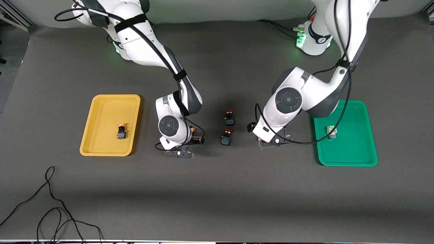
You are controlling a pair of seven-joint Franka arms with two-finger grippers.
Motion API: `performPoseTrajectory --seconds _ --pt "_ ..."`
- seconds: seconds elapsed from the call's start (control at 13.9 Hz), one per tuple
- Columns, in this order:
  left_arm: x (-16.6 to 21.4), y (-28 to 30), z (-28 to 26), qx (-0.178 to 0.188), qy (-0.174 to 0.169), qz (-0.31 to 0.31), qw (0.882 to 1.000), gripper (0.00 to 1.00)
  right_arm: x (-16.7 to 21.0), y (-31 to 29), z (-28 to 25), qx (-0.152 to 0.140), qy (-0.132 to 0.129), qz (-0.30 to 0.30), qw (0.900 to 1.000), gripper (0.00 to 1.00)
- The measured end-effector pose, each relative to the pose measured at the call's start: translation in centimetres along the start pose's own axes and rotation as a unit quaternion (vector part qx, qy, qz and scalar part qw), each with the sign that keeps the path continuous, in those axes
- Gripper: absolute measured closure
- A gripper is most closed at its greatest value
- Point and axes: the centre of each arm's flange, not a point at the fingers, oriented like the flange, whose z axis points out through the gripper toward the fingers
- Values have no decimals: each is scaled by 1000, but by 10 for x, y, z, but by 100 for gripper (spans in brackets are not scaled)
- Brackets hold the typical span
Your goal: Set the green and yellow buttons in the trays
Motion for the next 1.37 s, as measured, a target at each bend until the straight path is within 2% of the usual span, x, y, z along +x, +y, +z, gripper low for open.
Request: performPoseTrajectory --seconds 0.22,0.29,0.5,0.65,0.79,0.86,1.01,1.08,1.15,1.37 --pt "-1 -6 76 13 -6 12 1000 0 0 -1 -8 5 2 0 1000 52" --pt "-1 -6 93 14 -9 15 1000 0 0 -2 -13 7 4 0 1000 59" --pt "-1 -7 116 29 4 43 999 1 7 3 -54 20 9 0 1000 59" --pt "-1 -7 121 40 13 59 997 2 18 27 -109 21 -6 4 1000 59" --pt "-1 -6 121 42 15 63 997 8 29 69 -172 12 -15 2 1000 59" --pt "-1 -6 121 42 15 63 997 16 33 93 -201 9 -19 -2 1000 59" --pt "-1 -6 121 42 15 62 997 43 43 149 -249 9 -23 -21 999 59" --pt "-1 -6 120 42 15 60 997 53 51 181 -264 9 -26 -40 999 59" --pt "-1 -5 119 42 15 56 997 59 59 215 -270 8 -29 -59 998 59" --pt "5 0 92 36 16 33 999 59 74 306 -248 2 -39 -113 993 59"
